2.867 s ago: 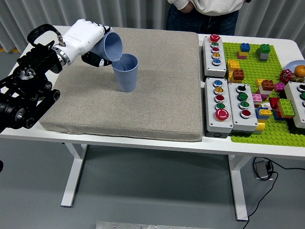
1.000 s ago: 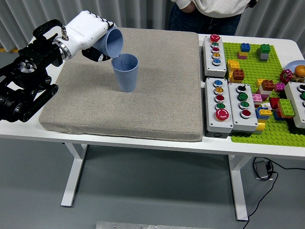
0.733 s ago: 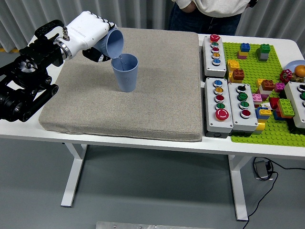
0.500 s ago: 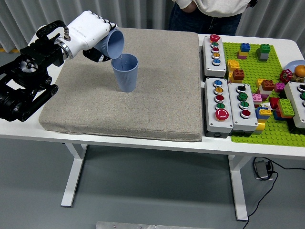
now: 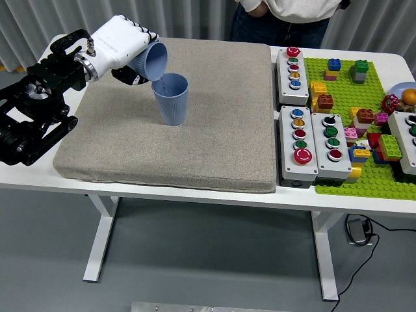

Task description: Pick cup pour cup place

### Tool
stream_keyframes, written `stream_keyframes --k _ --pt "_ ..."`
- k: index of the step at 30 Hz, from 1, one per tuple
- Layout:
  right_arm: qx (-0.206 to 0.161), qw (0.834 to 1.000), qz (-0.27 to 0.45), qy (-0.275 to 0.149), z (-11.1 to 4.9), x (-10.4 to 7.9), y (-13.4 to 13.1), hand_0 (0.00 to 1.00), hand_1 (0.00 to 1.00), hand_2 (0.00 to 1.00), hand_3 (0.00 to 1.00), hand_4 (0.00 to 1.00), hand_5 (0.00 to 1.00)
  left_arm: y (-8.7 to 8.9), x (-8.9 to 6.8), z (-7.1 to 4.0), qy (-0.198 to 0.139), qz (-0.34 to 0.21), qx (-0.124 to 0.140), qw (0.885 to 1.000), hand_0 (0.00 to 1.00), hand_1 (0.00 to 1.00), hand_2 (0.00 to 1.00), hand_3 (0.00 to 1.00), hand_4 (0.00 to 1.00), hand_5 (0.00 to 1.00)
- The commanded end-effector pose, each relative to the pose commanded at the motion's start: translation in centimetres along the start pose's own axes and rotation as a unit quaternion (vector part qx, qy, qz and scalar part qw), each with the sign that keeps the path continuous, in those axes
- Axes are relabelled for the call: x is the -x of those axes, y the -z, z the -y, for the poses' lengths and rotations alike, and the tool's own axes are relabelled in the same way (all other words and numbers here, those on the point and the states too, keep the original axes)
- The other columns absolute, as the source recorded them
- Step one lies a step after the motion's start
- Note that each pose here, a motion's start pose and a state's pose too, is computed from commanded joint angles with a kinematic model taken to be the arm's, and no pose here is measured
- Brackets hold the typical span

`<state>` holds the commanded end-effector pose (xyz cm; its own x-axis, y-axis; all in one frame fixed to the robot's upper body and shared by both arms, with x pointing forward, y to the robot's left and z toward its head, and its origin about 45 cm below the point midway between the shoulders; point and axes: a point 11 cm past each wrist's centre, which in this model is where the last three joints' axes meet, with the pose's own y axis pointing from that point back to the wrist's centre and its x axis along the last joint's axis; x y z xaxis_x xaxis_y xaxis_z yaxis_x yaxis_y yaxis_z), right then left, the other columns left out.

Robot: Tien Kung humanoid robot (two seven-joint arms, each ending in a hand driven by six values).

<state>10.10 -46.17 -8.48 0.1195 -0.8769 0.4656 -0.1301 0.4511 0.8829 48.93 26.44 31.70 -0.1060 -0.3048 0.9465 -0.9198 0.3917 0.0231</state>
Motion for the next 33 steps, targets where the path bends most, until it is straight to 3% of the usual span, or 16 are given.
stream_keyframes --k 22,33 --pt "0.000 1.000 -0.004 -0.001 0.0 0.0 0.1 0.691 0.660 0.602 0.600 0.009 0.290 -0.1 -0.3 0.1 -0.001 0.006 0.004 1.000 0.411 0.467 0.508 0.535 0.706 0.102" --pt "-0.001 1.000 -0.004 -0.001 0.0 0.0 0.1 0.690 0.660 0.603 0.600 0.008 0.287 -0.6 -1.0 -0.1 -0.017 -0.016 0.009 1.000 0.414 0.468 0.508 0.534 0.706 0.103"
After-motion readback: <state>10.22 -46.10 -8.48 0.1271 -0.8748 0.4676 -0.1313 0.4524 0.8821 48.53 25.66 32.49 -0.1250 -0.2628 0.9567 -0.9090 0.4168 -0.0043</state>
